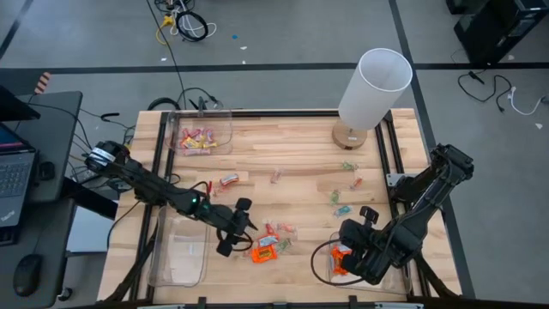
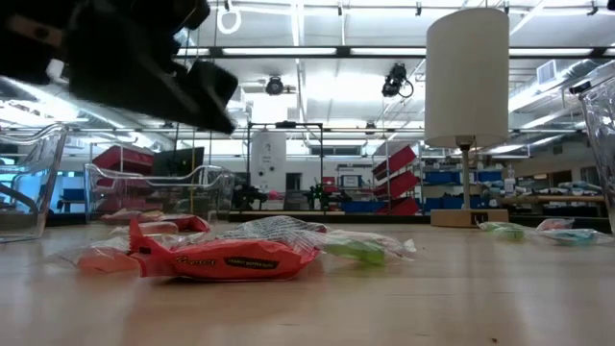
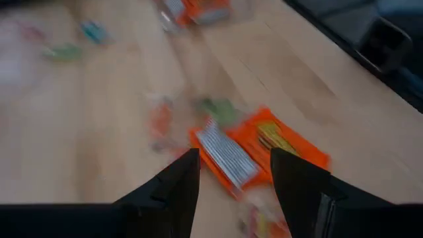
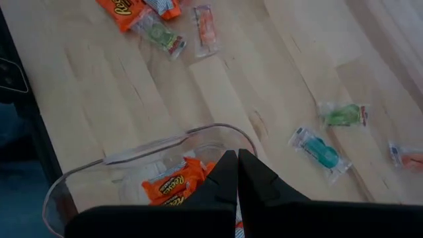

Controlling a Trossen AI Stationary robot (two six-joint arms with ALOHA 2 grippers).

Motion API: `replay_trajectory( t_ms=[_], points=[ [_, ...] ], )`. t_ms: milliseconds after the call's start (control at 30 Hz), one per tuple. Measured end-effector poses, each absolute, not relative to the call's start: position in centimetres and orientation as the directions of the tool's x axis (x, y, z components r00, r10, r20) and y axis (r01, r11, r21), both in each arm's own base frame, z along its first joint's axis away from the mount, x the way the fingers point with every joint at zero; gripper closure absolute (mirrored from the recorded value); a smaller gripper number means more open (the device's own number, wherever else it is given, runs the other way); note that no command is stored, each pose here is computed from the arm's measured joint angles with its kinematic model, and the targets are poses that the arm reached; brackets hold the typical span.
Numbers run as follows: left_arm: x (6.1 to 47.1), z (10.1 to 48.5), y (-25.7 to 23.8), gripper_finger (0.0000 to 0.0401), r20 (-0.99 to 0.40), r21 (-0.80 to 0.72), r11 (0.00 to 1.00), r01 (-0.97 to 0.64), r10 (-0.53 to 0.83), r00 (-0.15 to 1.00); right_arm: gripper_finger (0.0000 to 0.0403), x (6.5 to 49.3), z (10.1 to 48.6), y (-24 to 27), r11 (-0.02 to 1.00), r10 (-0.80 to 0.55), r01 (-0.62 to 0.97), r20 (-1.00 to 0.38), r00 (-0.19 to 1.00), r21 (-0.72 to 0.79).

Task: Sort candy
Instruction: Put the chocolate into the bottom right transparent bin

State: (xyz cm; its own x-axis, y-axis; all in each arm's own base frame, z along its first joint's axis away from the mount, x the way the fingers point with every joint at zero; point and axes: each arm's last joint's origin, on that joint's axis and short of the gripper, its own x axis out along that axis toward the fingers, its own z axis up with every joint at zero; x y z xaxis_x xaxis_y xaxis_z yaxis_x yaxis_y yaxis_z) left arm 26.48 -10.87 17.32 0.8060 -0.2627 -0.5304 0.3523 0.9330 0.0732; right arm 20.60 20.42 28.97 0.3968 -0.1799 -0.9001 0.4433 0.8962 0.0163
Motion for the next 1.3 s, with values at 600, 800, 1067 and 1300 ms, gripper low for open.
replay_trajectory(
  t_ms=[600, 800, 1067, 1300],
  points=[
    [28.5, 14.1, -11.9, 0.0213, -0.474, 0.040, 0.976, 0.215, -0.171, 0.864, 0.0402, 20.5, 28.9, 20.3, 0.917, -0.189, 0.398, -0.902, 0.389, -0.020],
    [28.7, 11.9, -12.1, 0.0213, -0.531, -0.057, 0.980, 0.189, -0.190, 0.825, 0.0402, 20.5, 28.9, 20.3, 0.931, -0.194, 0.361, -0.903, 0.383, -0.047],
    [28.8, 10.1, -12.3, 0.0213, -0.574, -0.178, 0.974, 0.137, -0.216, 0.790, 0.0402, 20.5, 28.9, 20.3, 0.948, -0.195, 0.311, -0.903, 0.383, -0.073],
    [28.9, 9.7, -12.3, 0.0213, -0.576, -0.210, 0.972, 0.103, -0.208, 0.790, 0.0402, 20.5, 28.9, 20.3, 0.956, -0.195, 0.280, -0.903, 0.384, -0.088]
  ],
)
